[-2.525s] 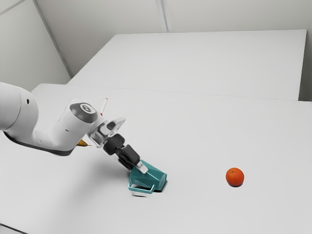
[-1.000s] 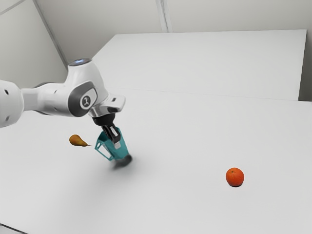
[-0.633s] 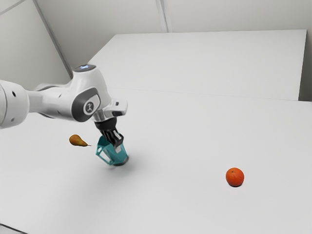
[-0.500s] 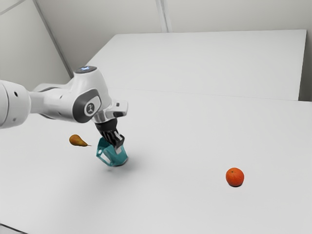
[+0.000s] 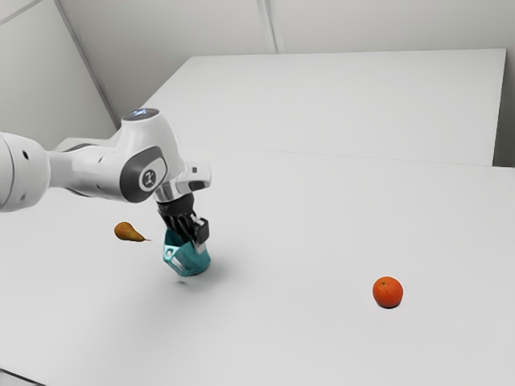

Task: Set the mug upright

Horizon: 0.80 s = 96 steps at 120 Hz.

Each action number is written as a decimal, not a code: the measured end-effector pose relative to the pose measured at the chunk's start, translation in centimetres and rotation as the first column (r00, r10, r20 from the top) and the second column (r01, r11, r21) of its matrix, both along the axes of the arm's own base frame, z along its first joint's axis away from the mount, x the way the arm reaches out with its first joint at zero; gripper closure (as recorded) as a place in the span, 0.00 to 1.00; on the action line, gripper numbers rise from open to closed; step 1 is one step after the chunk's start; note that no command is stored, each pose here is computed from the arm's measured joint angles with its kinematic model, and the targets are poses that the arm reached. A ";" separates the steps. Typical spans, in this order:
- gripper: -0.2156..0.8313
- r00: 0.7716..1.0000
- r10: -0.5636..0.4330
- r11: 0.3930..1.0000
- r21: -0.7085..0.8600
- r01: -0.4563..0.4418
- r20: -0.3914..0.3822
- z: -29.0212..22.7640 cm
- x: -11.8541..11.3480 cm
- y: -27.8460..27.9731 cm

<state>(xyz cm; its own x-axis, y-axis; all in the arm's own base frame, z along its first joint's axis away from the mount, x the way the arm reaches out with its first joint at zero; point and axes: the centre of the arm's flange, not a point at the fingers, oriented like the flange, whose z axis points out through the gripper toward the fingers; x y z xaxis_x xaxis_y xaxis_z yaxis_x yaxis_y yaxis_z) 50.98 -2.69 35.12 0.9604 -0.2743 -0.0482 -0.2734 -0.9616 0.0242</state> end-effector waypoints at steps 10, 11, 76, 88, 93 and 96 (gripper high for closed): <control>0.54 1.000 0.007 1.000 0.003 -0.007 0.013 0.8 0.0 0.1; 0.54 1.000 0.008 1.000 0.003 -0.008 0.015 0.9 0.0 0.1; 0.24 0.986 0.069 0.998 -0.001 -0.070 0.150 18.3 2.5 -0.4; 0.23 0.981 0.099 0.995 -0.015 -0.098 0.169 23.1 4.1 0.1; 0.23 0.980 0.112 0.994 -0.022 -0.110 0.165 24.4 5.0 0.4; 0.22 0.980 0.120 0.993 -0.024 -0.118 0.161 25.0 5.4 0.5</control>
